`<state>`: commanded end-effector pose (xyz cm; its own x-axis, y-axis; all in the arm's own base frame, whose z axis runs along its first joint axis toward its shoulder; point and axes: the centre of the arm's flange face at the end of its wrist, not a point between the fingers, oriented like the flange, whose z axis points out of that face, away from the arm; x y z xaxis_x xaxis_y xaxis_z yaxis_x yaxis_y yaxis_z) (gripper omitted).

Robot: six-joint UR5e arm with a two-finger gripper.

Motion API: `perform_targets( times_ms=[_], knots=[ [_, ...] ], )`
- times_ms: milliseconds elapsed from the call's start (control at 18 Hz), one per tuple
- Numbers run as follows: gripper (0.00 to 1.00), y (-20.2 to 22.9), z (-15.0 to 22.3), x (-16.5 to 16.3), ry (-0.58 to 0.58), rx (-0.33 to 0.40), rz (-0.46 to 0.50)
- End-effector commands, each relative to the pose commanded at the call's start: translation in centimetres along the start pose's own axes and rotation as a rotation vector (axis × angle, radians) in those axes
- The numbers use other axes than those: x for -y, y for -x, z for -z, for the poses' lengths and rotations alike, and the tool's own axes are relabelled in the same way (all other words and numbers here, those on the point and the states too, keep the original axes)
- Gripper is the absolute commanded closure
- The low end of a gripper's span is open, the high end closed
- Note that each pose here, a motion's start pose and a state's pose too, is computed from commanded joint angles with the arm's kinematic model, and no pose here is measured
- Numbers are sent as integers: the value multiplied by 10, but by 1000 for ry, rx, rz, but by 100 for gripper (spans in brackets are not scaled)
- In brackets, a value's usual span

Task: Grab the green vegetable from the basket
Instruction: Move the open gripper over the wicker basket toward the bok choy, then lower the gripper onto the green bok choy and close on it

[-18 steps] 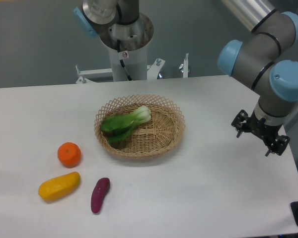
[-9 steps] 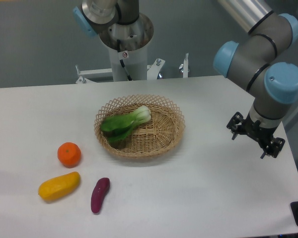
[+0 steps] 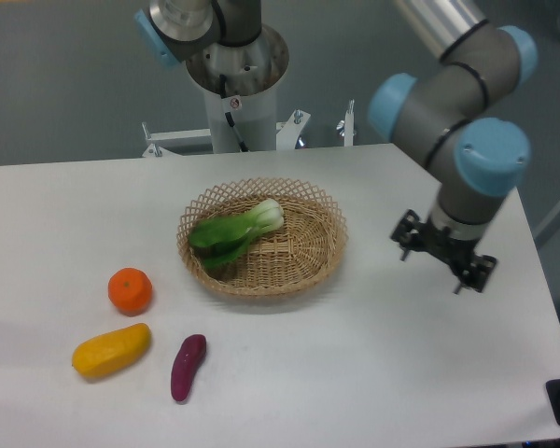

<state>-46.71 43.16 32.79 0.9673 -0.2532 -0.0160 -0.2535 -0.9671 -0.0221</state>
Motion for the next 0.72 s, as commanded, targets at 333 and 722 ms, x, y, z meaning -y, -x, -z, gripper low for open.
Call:
perform_targets(
  times_ms=[333, 722],
  knots=[
    [0, -88, -26, 25, -3, 3, -89],
    [0, -157, -57, 68, 19, -72, -213]
  ],
)
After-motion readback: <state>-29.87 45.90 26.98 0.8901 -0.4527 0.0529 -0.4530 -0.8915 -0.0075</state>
